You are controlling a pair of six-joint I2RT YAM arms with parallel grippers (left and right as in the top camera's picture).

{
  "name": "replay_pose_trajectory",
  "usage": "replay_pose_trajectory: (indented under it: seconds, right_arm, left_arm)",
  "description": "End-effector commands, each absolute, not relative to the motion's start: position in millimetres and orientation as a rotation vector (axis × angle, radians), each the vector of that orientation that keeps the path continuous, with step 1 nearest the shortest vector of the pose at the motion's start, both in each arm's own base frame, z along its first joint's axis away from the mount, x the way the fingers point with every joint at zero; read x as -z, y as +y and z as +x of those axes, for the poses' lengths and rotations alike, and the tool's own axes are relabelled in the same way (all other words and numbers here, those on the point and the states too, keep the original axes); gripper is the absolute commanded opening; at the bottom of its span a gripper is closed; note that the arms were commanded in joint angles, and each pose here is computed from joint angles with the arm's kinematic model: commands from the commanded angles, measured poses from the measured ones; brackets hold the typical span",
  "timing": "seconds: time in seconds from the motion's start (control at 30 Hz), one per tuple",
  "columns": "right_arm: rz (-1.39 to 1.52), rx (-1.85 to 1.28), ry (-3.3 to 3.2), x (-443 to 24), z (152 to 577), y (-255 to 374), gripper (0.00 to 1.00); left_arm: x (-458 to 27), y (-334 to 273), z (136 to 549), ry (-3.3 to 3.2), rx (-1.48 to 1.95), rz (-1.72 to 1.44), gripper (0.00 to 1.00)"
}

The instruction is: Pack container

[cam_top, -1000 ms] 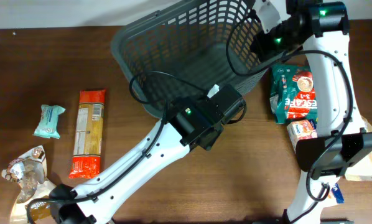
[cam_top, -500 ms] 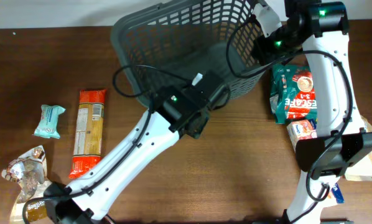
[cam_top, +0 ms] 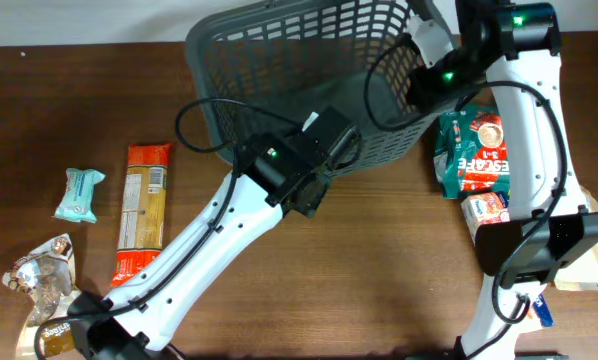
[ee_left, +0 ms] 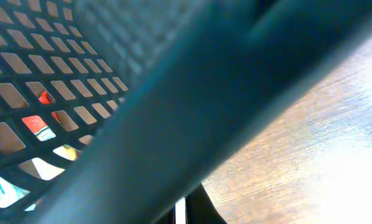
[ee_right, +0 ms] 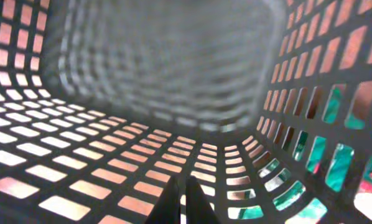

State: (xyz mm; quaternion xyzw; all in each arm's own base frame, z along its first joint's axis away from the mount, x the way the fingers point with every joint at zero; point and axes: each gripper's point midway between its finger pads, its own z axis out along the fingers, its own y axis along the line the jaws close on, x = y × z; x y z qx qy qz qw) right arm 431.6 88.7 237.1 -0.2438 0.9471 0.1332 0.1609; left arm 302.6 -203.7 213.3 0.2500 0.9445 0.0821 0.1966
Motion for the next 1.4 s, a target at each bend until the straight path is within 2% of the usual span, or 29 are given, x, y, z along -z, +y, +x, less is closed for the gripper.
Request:
replay_pose_trajectory:
  seconds: [0.0,0.57,1.37]
  right_arm:
    - [-0.72,-0.383,2.696,-248,422,92,0.04]
    - [-0.771,-0.364,2.69,-270,392,112,0.03]
    - [-0.774,-0.361,2.733,-273,375,117,0.04]
  left_arm:
    - [-213,-196,312,2.624,-0.284,0.689,0.02]
    - [-214,-164,336,2.639,-0.31,0.593,0.02]
    - [-218,-165,346,2.599,-0.301,0.615,0.02]
